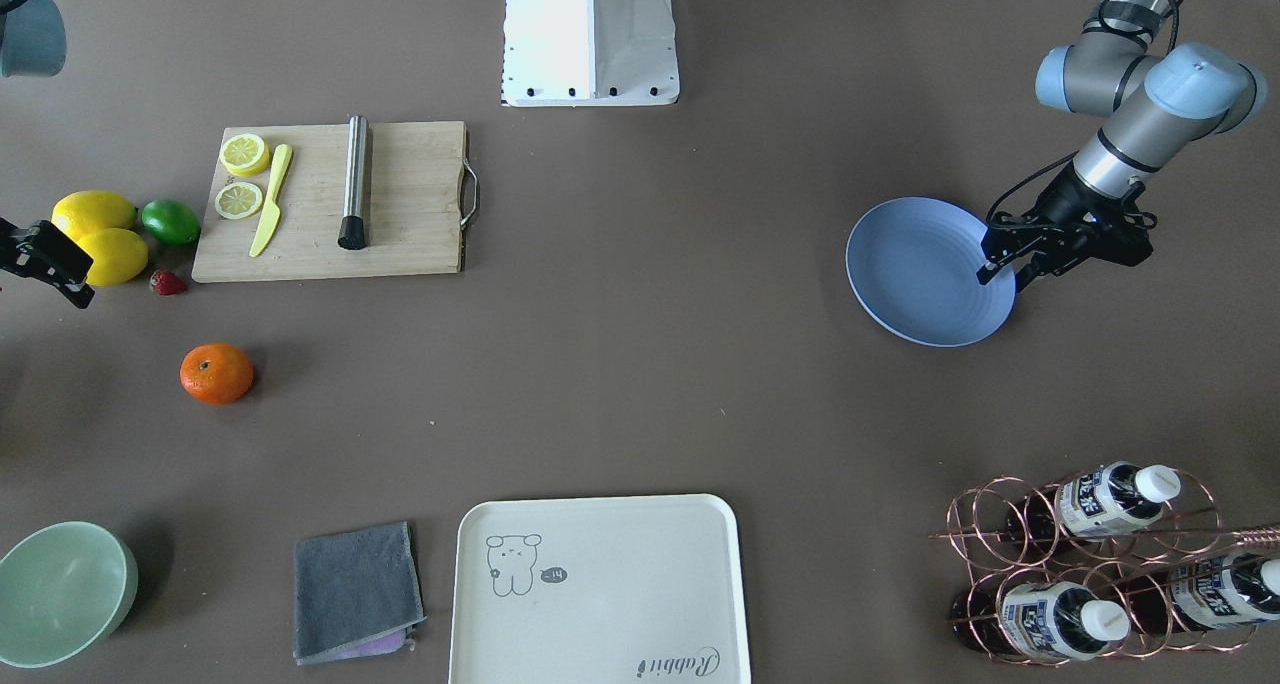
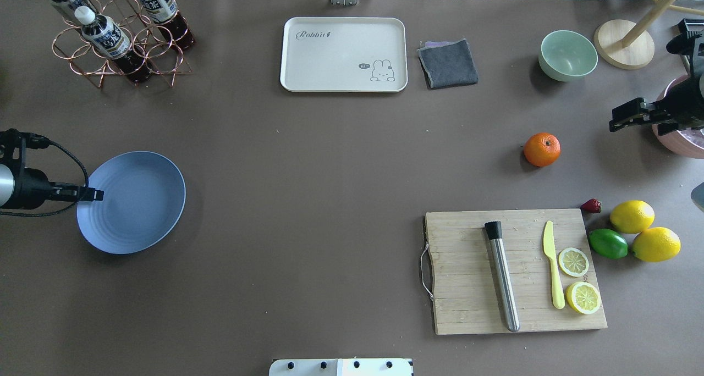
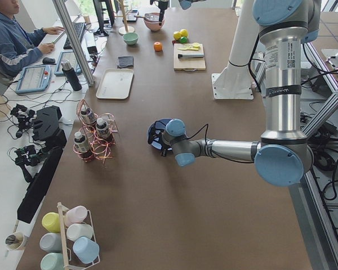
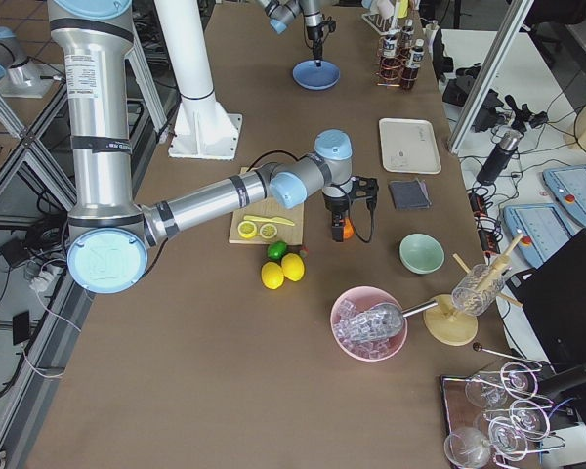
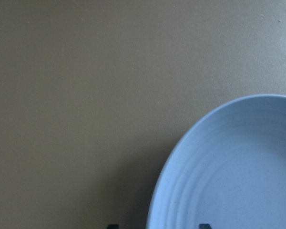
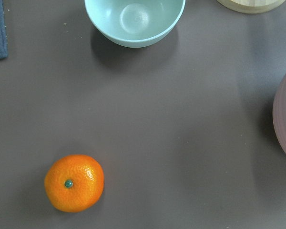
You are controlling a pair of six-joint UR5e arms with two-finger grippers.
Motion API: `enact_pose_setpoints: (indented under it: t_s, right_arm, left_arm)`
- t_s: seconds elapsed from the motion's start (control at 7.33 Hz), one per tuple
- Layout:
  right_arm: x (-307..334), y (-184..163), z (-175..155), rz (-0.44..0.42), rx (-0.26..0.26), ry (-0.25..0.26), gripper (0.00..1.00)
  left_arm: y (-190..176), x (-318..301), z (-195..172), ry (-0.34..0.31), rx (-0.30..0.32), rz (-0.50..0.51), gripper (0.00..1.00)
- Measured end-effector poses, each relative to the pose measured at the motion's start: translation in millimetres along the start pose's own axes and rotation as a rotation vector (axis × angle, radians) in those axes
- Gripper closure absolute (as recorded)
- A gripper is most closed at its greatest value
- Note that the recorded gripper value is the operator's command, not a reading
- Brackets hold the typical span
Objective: Pick orange to plate
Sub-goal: 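Move the left gripper to the blue plate while the right nears the tangerine, then push the blue plate toward the table center with the left gripper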
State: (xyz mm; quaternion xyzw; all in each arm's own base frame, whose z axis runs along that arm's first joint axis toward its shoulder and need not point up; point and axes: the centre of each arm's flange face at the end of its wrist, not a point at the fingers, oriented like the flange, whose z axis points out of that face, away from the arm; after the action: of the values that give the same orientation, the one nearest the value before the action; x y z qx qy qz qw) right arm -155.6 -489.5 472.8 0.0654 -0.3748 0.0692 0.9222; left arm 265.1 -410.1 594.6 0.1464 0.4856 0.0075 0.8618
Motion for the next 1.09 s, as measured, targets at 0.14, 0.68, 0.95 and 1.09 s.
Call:
enact_pose_setpoints:
  t_s: [0.14,0.68,0.95,1.09]
  right_arm:
    - [0.0,0.2,0.3,0.000,-0.001,0.000,0.00]
    - [-1.3,0.3,0.2,-0.002,0.000,-0.001,0.00]
    - [-2.3,-0.1,-0.2,-0.004,0.001,-0.002,0.00]
    - [-3.2,-0.3,-0.3,-0.005,0.001,-0.003,0.00]
  left_arm:
    - [2.6,0.5,2.2,0.000,0.002,0.006,1.00]
    - [-10.4,40.0,-15.2,0.112,0.049,-0.050,1.00]
    - [-51.1,116.9,-16.7,0.205,0.063,-0.181,1.00]
    - [-72.4,178.0,-1.5,0.222,0.061,-0.230,1.00]
